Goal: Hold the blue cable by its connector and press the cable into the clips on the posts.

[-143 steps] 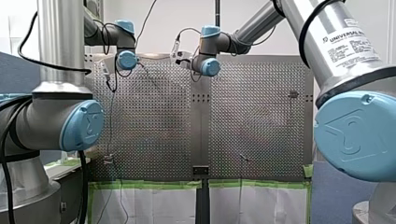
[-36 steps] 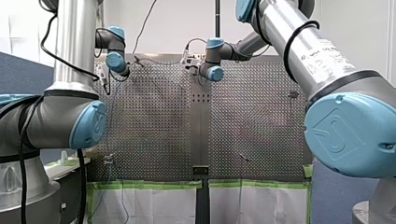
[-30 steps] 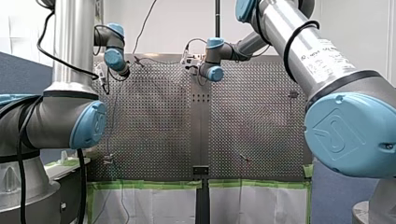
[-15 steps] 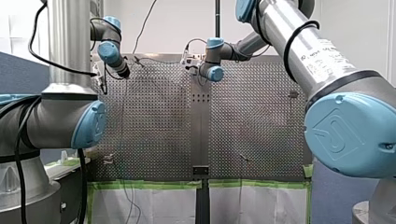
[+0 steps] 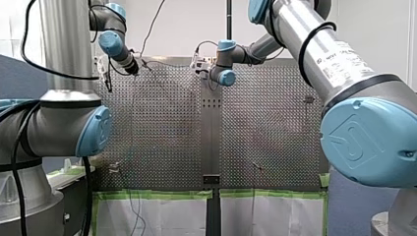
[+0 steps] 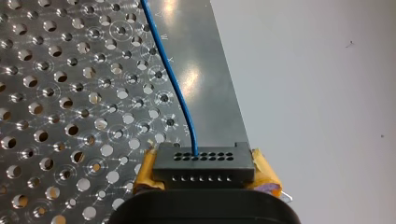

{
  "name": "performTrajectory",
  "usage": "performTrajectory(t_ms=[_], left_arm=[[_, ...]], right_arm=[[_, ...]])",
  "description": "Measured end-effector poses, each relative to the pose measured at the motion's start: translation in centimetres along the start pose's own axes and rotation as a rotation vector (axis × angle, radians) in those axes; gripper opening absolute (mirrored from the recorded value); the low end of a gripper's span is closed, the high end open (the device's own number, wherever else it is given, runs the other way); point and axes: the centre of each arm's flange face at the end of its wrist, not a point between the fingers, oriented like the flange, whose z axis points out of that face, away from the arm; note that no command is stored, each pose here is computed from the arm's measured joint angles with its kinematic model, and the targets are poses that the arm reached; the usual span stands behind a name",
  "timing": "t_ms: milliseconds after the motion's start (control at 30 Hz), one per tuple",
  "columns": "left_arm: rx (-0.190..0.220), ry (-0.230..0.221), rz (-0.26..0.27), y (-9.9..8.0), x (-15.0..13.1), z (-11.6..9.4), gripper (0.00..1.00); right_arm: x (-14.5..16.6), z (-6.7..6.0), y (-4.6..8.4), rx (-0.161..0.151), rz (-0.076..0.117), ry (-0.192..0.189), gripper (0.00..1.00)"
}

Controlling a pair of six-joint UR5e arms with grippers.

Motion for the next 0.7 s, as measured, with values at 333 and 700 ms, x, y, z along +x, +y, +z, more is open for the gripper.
performTrajectory(t_ms=[333, 700], left_arm=[[0.057, -0.073, 0.089, -2.4, -2.6, -3.4, 1.00], [0.099, -0.057, 0.122, -3.9, -1.9, -3.9, 1.00]], right_arm=[[-0.2, -0.1, 0.2, -0.005, 0.002, -0.012, 0.00], [-0.3, -0.2, 0.4, -0.008, 0.003, -0.019, 0.00]])
